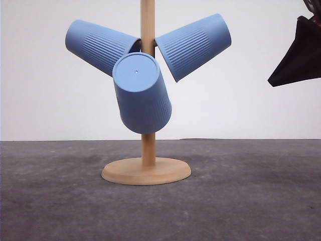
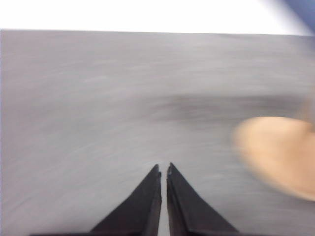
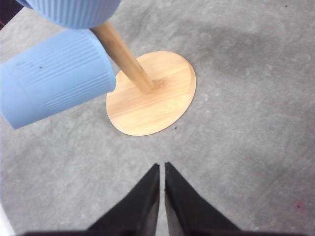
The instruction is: Place three cups
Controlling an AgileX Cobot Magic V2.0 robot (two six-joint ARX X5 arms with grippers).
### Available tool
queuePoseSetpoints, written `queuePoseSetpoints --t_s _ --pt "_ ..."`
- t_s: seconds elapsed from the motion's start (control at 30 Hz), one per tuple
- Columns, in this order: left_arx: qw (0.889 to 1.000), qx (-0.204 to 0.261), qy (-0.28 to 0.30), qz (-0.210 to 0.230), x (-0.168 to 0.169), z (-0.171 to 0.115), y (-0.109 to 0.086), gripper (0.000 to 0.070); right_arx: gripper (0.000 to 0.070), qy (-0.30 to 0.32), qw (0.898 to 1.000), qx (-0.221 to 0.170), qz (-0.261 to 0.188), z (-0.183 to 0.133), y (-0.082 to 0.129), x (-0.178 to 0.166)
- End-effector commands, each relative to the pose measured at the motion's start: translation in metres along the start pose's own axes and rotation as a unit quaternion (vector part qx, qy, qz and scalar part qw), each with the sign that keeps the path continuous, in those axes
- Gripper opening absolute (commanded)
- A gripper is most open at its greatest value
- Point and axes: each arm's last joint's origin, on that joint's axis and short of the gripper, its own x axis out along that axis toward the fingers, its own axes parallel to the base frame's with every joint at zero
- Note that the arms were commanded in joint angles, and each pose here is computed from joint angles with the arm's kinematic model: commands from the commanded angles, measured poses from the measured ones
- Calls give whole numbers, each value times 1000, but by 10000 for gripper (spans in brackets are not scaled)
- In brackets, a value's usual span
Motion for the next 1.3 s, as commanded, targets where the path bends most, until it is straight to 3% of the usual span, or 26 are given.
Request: queuePoseSetpoints --t_s 0.0,0.23,1.03,1.1,1.2,1.27 --pt "999 -12 -26 13 -3 -5 2 0 13 -8 1000 -11 0 6 1 -1" --pt "999 -14 -33 25 -4 -32 6 0 13 -8 1000 -11 0 6 1 -1" --pt "999 -18 -28 30 -4 -33 6 0 13 -18 999 -29 -3 8 2 -2" --pt "999 -18 -28 30 -4 -33 6 0 13 -29 995 -82 -38 10 5 -9" --pt "999 -18 -28 30 -4 -33 6 0 13 -45 988 -95 -113 3 13 -22" --pt "999 -18 -28 30 -4 -33 6 0 13 -53 977 -96 -186 -13 16 -30"
